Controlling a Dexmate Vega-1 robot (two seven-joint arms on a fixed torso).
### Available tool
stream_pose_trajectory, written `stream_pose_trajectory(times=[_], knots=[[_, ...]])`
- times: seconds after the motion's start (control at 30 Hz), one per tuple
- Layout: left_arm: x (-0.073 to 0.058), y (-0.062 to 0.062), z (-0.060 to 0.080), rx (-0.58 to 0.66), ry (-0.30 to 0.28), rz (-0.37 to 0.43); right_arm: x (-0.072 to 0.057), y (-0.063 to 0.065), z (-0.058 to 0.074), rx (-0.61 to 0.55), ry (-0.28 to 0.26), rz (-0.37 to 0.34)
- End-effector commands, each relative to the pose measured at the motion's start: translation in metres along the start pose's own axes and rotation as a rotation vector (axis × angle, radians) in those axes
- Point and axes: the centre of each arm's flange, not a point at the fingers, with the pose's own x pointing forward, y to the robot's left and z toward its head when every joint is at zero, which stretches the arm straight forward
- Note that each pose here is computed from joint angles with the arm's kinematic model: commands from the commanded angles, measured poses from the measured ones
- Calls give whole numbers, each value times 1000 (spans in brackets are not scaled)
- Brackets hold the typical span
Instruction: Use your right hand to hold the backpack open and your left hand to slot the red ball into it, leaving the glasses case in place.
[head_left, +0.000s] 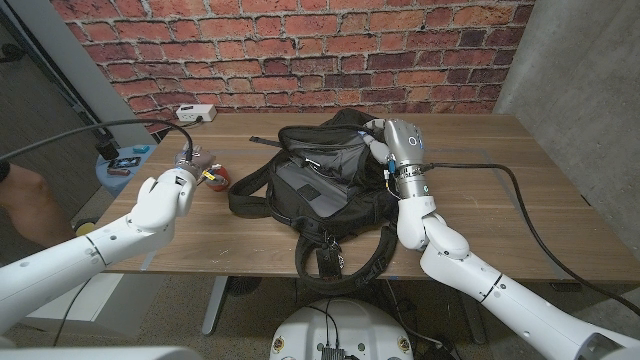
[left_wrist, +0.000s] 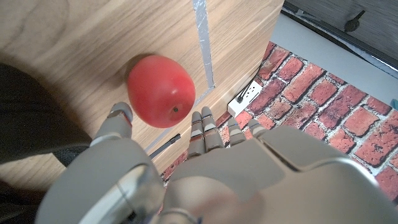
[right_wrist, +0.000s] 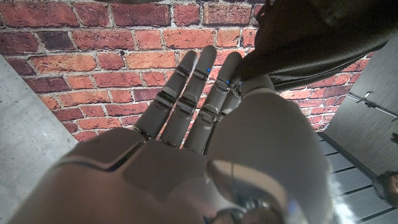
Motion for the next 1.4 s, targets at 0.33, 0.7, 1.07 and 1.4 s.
stream_pose_trajectory(times=[0.33, 0.7, 1.07, 1.4], knots=[[-15, -8, -10, -11, 28, -30, 2, 0, 1, -5, -3, 4], [-13, -13, -15, -16, 48, -24, 3, 4, 5, -1, -5, 16], [2, -12, -12, -28, 65, 15, 6, 5, 4, -8, 1, 22], [14, -14, -5, -35, 49, 2, 8, 5, 3, -17, 12, 26]])
